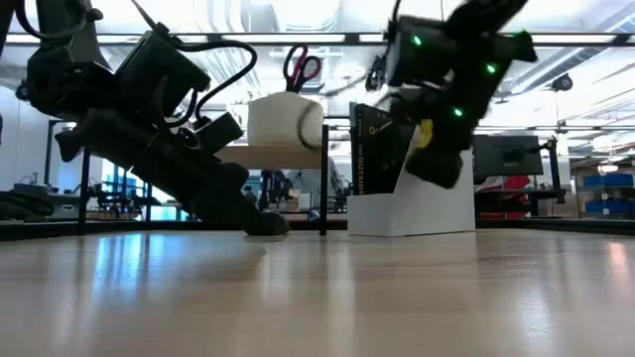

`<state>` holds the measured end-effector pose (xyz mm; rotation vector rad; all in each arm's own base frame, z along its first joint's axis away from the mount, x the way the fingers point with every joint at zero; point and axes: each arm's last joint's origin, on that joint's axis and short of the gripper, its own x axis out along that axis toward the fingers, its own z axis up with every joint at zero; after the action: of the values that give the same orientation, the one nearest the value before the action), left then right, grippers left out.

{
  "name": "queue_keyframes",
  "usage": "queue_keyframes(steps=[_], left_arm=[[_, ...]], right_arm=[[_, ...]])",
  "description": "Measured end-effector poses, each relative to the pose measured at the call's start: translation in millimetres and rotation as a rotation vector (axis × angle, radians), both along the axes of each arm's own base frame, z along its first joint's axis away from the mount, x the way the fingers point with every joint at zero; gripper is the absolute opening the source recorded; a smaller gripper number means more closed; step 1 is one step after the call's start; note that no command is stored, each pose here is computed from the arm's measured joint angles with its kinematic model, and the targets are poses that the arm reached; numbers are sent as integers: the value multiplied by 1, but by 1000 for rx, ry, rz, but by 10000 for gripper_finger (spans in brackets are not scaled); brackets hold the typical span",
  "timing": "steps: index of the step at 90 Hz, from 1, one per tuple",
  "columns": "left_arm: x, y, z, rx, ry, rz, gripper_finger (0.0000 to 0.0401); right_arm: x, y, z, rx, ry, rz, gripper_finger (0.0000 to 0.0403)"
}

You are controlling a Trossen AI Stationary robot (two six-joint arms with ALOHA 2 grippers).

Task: Stock shelves
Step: Remove the white pen organizer from the shelf

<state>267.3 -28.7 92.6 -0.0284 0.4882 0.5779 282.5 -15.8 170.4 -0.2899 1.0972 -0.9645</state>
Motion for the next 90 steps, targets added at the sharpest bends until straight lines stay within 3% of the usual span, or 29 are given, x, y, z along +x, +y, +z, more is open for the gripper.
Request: queue_keyframes(steps=[13,23,39,52,72,90], left_arm=[[0,0,0,0,0,0,66],[0,0,0,1,0,0,66],[0,0,0,-5,-3,2,66],[0,0,0,-7,-4,3,66],[0,0,0,-5,-2,2,66],[0,0,0,-5,-2,1,66]], right_arm=[[-6,3,-3,83,-58,-20,0],[8,15,-1,156,-189,84,0],[23,22,-8,115,-467,212,0],[17,12,-19,59,-586,206,0],[0,1,-35,-25,-565,89,0],[-6,0,-38,-58,-495,71,0]])
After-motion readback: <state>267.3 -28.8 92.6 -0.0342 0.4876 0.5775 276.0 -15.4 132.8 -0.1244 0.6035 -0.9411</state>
